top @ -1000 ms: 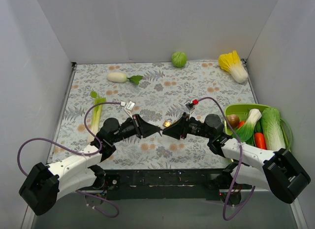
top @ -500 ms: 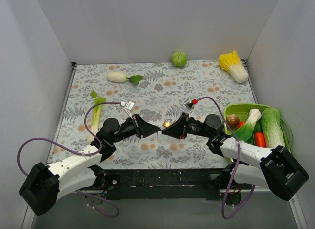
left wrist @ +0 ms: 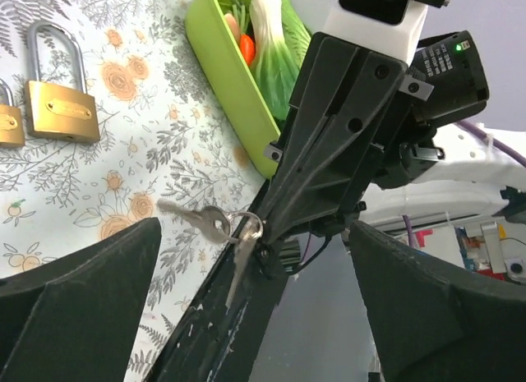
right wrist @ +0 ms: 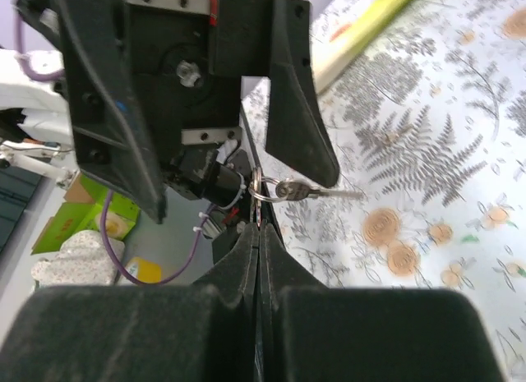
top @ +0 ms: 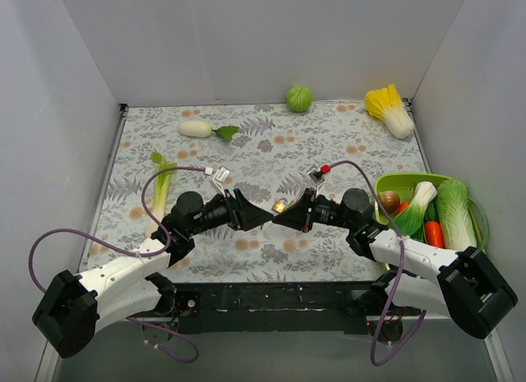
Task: Unlock with the key
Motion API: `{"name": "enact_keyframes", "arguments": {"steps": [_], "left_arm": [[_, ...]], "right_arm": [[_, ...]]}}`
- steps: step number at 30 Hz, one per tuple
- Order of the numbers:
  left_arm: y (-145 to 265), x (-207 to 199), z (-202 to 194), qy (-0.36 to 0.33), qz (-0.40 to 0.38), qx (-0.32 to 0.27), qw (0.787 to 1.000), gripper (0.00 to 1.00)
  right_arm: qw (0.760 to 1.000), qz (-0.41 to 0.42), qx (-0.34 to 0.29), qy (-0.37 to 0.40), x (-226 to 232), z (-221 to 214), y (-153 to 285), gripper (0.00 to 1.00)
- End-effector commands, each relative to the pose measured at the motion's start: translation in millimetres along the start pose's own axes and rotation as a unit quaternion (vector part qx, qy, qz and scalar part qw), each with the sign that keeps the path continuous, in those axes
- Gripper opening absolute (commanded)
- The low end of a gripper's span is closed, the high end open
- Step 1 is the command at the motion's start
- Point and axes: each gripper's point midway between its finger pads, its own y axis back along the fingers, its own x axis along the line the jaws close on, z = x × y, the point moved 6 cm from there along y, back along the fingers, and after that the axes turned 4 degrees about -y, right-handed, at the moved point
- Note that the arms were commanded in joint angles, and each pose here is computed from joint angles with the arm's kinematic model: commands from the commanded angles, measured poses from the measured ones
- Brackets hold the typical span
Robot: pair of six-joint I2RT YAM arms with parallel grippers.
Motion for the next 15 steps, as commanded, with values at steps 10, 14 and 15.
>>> {"name": "enact_keyframes", "arguments": {"steps": [10,14,15], "left_arm": [[-0.8,-28.3,28.1,-0.212,-0.027,0.107,0.971,0.98],[-8.1,-23.3,27.4,-0.242,-0.024,0.158,0.957,0.98],[-10.2,-23.4,33.5,-0.257,-0.011,0.146,0.955,0.98]], "right_arm": [[0.98,-0.114,0.155,0.044,9.9,27.9,31.6,0.01],[0.96,-0.175,0.219,0.021,3.7,27.7,37.9,0.01],[0.954,-0.197,0.225,0.038,0.8,31.3,40.7,0.01]]}}
